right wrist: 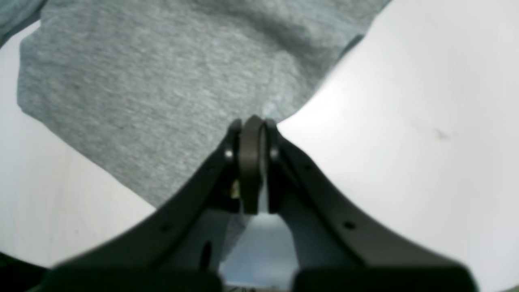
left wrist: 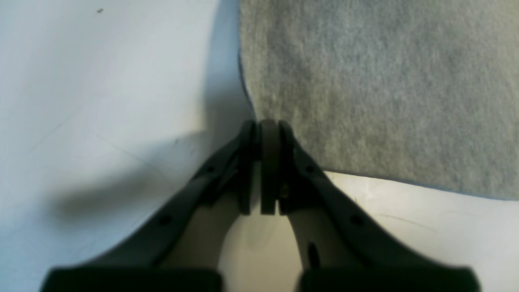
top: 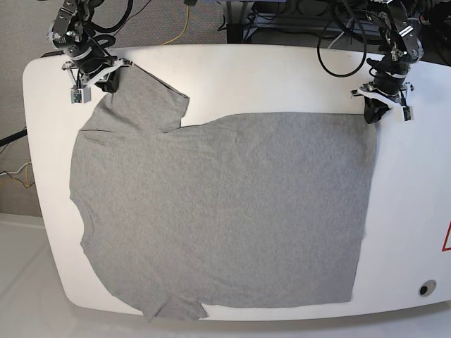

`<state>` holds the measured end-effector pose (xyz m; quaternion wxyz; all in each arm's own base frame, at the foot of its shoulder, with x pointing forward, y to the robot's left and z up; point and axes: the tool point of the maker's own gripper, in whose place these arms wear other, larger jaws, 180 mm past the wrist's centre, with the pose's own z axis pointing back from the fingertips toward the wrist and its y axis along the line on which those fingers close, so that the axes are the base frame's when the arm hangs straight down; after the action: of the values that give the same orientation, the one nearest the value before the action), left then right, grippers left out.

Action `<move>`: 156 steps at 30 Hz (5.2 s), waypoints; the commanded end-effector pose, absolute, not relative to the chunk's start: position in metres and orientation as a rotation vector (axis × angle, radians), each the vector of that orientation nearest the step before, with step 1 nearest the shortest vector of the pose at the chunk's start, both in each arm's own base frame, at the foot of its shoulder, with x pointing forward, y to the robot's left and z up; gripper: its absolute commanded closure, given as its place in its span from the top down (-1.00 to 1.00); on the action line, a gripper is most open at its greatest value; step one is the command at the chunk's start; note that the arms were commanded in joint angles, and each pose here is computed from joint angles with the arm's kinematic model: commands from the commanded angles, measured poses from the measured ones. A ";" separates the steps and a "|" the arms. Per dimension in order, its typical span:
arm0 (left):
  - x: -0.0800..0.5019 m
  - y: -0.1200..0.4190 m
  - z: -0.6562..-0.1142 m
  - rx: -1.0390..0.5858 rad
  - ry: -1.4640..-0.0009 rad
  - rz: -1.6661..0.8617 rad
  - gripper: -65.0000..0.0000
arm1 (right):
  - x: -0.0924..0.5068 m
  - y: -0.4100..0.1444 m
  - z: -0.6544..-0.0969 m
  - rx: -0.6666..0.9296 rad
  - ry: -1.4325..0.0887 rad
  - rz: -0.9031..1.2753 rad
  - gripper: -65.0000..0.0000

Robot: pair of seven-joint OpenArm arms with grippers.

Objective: Fold the T-shirt properly
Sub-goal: 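Close the right gripper on the sleeve edge near the shoulder, then pull both held shirt edges outward, stretching the shirt taut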

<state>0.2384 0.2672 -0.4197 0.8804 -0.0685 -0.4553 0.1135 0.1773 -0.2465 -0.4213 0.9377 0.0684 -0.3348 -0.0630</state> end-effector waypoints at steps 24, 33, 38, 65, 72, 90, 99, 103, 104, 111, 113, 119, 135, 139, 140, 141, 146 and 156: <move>0.229 0.267 -0.413 -0.125 -0.948 0.207 -1.00 | 0.168 -0.262 -0.400 0.089 -0.724 -0.105 -1.00; 0.222 0.263 -0.404 -0.115 -0.953 0.180 -1.00 | 0.165 -0.268 -0.385 0.069 -0.752 -0.100 -1.00; 0.215 0.258 -0.395 -0.101 -0.959 0.156 -1.00 | 0.161 -0.269 -0.371 0.053 -0.774 -0.073 -1.00; 0.225 0.253 -0.373 -0.089 -1.010 0.138 -1.00 | 0.198 -0.284 -0.338 -0.014 -0.877 0.056 -0.99; 0.235 0.250 -0.367 -0.094 -1.037 0.127 -1.00 | 0.219 -0.281 -0.323 -0.030 -0.930 0.121 -0.91; 0.225 0.249 -0.373 -0.094 -1.008 0.144 -1.00 | 0.208 -0.273 -0.320 0.082 -0.950 0.009 -0.98; 0.228 0.247 -0.361 -0.087 -1.037 0.109 -1.00 | 0.201 -0.271 -0.310 0.073 -0.932 0.015 -0.99; 0.223 0.247 -0.359 -0.082 -1.037 0.097 -1.00 | 0.196 -0.269 -0.306 0.059 -0.944 0.037 -0.99; 0.221 0.246 -0.358 -0.079 -1.036 0.092 -1.00 | 0.195 -0.268 -0.303 0.054 -0.951 0.053 -1.00; 0.215 0.249 -0.356 -0.063 -1.033 0.076 -1.00 | 0.188 -0.265 -0.302 0.042 -0.952 0.074 -1.00; 0.214 0.250 -0.355 -0.055 -1.037 0.069 -1.00 | 0.188 -0.268 -0.303 0.029 -0.945 0.081 -0.99; 0.218 0.249 -0.351 -0.052 -1.049 0.059 -1.00 | 0.191 -0.273 -0.305 0.007 -0.942 0.081 -0.99; 0.224 0.247 -0.343 -0.040 -1.077 0.044 -0.71 | 0.205 -0.273 -0.308 0.052 -0.961 0.054 -0.99; 0.223 0.246 -0.341 -0.037 -1.078 0.040 -0.71 | 0.205 -0.271 -0.306 0.055 -0.965 0.057 -0.99; 0.222 0.246 -0.340 -0.038 -1.078 0.039 -0.71 | 0.205 -0.271 -0.306 0.055 -0.966 0.058 -0.99; 0.221 0.246 -0.342 -0.040 -1.066 0.040 -0.64 | 0.203 -0.271 -0.306 0.057 -0.965 0.054 -0.99; 0.217 0.245 -0.344 -0.046 -1.047 0.039 -0.43 | 0.202 -0.272 -0.307 0.052 -0.960 0.055 -0.98; 0.223 0.241 -0.337 -0.061 -1.078 0.012 -0.29 | 0.201 -0.278 -0.313 -0.026 -0.910 0.113 -0.99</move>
<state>0.2160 0.2403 -0.3534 0.8726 -0.0296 -0.4873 0.0150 0.1946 -0.2780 -0.3259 0.9065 -0.0052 -0.4203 0.0395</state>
